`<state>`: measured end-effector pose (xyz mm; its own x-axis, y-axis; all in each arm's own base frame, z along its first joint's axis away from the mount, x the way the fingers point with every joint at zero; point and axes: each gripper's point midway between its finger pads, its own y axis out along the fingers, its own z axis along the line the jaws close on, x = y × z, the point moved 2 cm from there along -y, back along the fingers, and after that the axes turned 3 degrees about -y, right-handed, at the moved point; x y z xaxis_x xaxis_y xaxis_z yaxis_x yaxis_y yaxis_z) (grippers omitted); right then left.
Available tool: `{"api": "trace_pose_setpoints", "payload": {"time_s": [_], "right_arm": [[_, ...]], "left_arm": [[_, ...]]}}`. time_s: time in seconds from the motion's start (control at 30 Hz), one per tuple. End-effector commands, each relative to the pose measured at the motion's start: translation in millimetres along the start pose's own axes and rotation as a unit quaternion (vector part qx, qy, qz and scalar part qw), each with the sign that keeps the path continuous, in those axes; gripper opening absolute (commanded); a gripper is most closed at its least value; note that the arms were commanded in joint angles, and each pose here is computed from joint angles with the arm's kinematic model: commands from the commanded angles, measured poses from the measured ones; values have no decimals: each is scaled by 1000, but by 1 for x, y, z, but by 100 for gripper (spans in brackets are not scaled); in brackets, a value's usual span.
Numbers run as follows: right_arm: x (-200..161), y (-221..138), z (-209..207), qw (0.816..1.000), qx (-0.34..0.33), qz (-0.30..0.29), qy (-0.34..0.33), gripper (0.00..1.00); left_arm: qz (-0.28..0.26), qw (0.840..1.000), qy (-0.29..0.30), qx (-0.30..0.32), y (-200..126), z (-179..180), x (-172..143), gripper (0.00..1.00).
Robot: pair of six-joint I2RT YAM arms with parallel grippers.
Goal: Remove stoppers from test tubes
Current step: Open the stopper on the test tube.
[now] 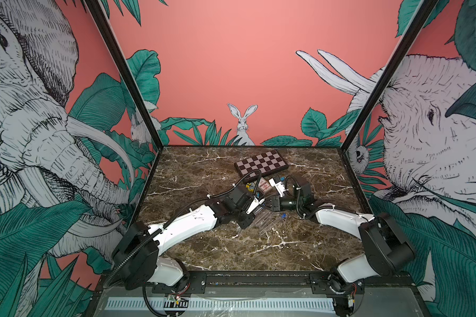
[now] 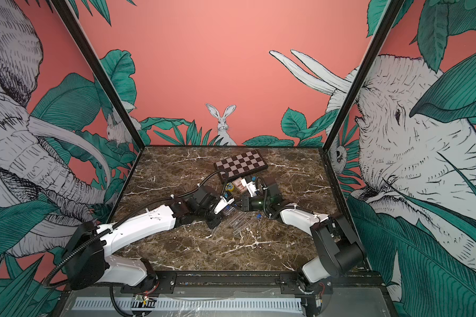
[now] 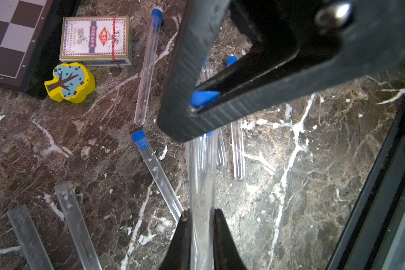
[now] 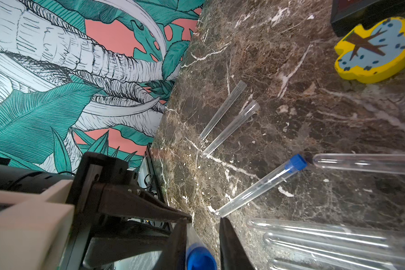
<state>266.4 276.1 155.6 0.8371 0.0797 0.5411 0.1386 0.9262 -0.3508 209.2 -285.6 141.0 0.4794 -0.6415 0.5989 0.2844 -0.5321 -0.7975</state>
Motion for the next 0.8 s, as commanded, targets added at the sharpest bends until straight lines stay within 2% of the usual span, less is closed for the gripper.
{"api": "trace_pose_setpoints", "payload": {"time_s": [0.0, 0.77], "right_arm": [[2, 2, 8, 1000, 19, -3, -14, 23], [5, 2, 10, 999, 28, -10, -12, 11]], "left_arm": [[-17, 1000, 11, -1, -7, -2, 4, 9], [-11, 1000, 8, 22, -8, 5, 0, 8]]}}
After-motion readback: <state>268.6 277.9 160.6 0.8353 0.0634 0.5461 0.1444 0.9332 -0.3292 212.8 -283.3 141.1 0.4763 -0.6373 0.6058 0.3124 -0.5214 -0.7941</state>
